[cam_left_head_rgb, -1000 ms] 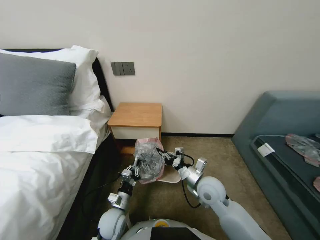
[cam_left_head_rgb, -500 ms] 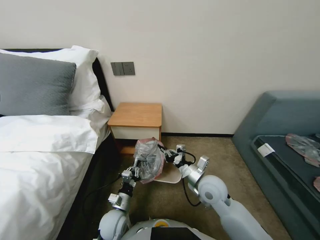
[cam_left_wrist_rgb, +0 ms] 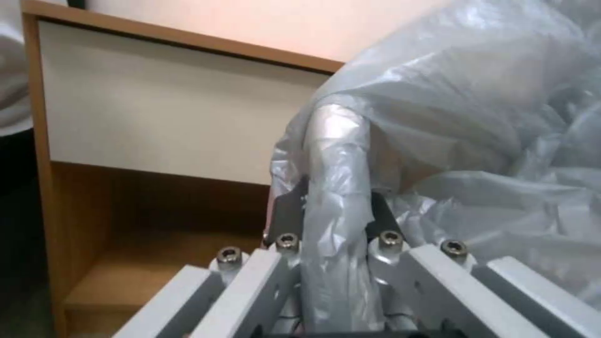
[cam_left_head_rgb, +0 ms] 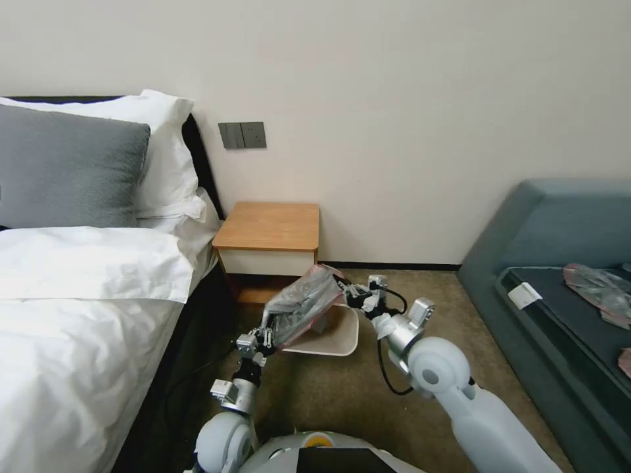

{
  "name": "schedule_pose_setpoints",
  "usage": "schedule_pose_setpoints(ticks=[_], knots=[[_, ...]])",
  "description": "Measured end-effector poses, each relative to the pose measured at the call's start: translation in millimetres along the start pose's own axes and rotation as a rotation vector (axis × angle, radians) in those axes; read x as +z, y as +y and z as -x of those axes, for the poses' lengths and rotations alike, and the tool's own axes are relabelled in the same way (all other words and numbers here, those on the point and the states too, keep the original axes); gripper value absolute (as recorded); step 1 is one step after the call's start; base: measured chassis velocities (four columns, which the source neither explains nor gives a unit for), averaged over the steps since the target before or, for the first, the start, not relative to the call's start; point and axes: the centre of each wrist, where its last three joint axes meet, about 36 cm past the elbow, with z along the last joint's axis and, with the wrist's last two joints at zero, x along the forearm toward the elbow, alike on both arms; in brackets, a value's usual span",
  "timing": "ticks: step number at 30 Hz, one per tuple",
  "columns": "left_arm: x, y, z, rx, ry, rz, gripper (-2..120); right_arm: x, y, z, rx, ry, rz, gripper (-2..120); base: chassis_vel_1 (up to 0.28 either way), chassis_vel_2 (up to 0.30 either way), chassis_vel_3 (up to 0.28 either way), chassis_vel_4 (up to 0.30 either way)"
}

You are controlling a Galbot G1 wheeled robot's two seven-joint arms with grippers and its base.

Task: Pick up the garbage bag from the table and place it over the trash can.

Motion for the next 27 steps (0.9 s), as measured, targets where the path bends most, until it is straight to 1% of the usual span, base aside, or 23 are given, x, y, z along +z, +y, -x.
schedule_pose_setpoints(ticks=[2, 4, 8, 20, 22, 24, 25, 26, 27], knots=[[-1.5, 0.2, 1.8, -0.008, -0.001, -0.020, 5, -1.8, -1.5, -6.3, 0.026, 0.005, -0.004, 0, 0.000, 0.000, 0.000, 0.000], [-1.8, 0.2, 2.3, -0.010, -0.001, -0.025, 5, -2.3, -1.3, -7.7, 0.030, 0.006, -0.003, 0, 0.000, 0.000, 0.000, 0.000], [-4.0, -0.2, 4.8, -0.025, 0.001, -0.063, 5, -4.7, -0.2, -20.7, 0.054, 0.013, 0.002, 0, 0.000, 0.000, 0.000, 0.000], [-7.7, 4.5, 7.5, -0.037, -0.008, -0.069, 5, -10.2, 12.4, -35.3, 0.093, 0.024, 0.046, 0, 0.000, 0.000, 0.000, 0.000], [-8.1, 5.7, 7.6, -0.042, -0.009, -0.068, 5, -11.5, 13.3, -36.1, 0.104, 0.024, 0.044, 2, 0.000, 0.000, 0.000, 0.000], [-8.3, 6.2, 7.7, -0.043, -0.010, -0.067, 5, -13.0, 15.6, -37.8, 0.100, 0.022, 0.047, 10, 0.000, 0.000, 0.000, 0.000], [-8.4, 6.5, 7.7, -0.044, -0.010, -0.067, 5, -13.8, 16.8, -38.9, 0.098, 0.020, 0.048, 12, 0.000, 0.000, 0.000, 0.000], [-8.6, 6.9, 8.1, -0.045, -0.011, -0.066, 5, -16.0, 20.1, -41.7, 0.091, 0.017, 0.053, 18, 0.000, 0.000, 0.000, 0.000], [-8.6, 6.9, 8.1, -0.045, -0.011, -0.066, 5, -16.0, 20.1, -41.7, 0.091, 0.017, 0.053, 18, 0.000, 0.000, 0.000, 0.000]])
